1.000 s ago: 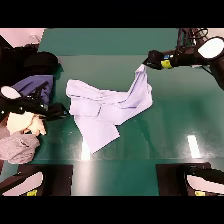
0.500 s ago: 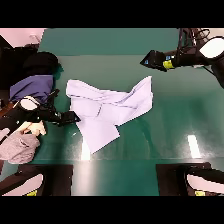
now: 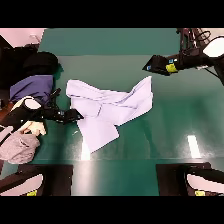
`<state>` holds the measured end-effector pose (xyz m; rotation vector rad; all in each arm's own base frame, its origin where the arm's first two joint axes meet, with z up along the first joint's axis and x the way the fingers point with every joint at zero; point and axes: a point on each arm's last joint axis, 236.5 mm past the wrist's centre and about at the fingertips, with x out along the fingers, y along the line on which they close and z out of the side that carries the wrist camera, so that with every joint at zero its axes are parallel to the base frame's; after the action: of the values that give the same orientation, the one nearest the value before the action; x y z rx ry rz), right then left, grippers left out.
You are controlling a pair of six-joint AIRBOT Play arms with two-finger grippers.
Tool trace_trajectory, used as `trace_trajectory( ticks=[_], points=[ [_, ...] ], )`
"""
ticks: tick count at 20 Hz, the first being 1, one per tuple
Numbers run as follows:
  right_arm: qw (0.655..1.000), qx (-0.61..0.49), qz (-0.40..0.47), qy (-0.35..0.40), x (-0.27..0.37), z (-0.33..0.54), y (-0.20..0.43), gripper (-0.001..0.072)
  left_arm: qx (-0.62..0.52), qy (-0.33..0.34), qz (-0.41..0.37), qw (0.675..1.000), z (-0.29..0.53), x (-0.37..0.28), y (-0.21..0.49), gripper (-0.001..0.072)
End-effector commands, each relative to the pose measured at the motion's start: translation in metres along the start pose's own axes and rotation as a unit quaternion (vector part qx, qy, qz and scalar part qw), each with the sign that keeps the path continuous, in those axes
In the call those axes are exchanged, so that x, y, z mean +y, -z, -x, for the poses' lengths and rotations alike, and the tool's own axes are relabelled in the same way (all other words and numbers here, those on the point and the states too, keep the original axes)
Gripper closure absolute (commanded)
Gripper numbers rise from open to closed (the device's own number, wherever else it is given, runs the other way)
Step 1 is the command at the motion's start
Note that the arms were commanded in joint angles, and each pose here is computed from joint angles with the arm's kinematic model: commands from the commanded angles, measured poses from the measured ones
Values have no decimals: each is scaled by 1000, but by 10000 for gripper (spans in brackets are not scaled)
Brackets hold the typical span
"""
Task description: Fold the shirts.
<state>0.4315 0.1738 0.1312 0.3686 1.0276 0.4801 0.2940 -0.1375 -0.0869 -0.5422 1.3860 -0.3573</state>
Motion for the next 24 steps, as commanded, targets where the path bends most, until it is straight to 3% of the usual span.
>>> trace_trajectory(
  ticks=[1, 3, 7, 14, 17, 19, 20, 22, 24],
  points=[
    [996, 62, 18, 56, -28, 3, 29, 157, -26, -3, -4, 1000, 1, -1, -18, 533],
    [990, 106, 14, 96, -52, 1, 54, 157, -39, 1, -15, 999, 7, -8, -30, 681],
    [979, 161, -49, 114, -78, -26, 104, 157, -46, 18, -42, 998, 25, -31, -48, 682],
    [977, 131, -135, 102, -85, -66, 126, 163, -35, 28, -66, 997, 34, -44, -49, 681],
    [975, 134, -141, 106, -92, -72, 135, 213, -32, 29, -66, 997, 34, -44, -47, 681],
    [975, 131, -143, 108, -95, -74, 138, 295, -28, 30, -66, 997, 34, -44, -45, 681],
    [976, 129, -141, 108, -95, -75, 137, 394, -24, 31, -66, 997, 34, -45, -43, 681],
    [978, 124, -128, 107, -95, -75, 134, 676, -17, 33, -67, 997, 34, -45, -40, 681],
    [979, 130, -109, 112, -97, -71, 135, 701, -17, 32, -73, 997, 36, -46, -40, 681]
  ],
)
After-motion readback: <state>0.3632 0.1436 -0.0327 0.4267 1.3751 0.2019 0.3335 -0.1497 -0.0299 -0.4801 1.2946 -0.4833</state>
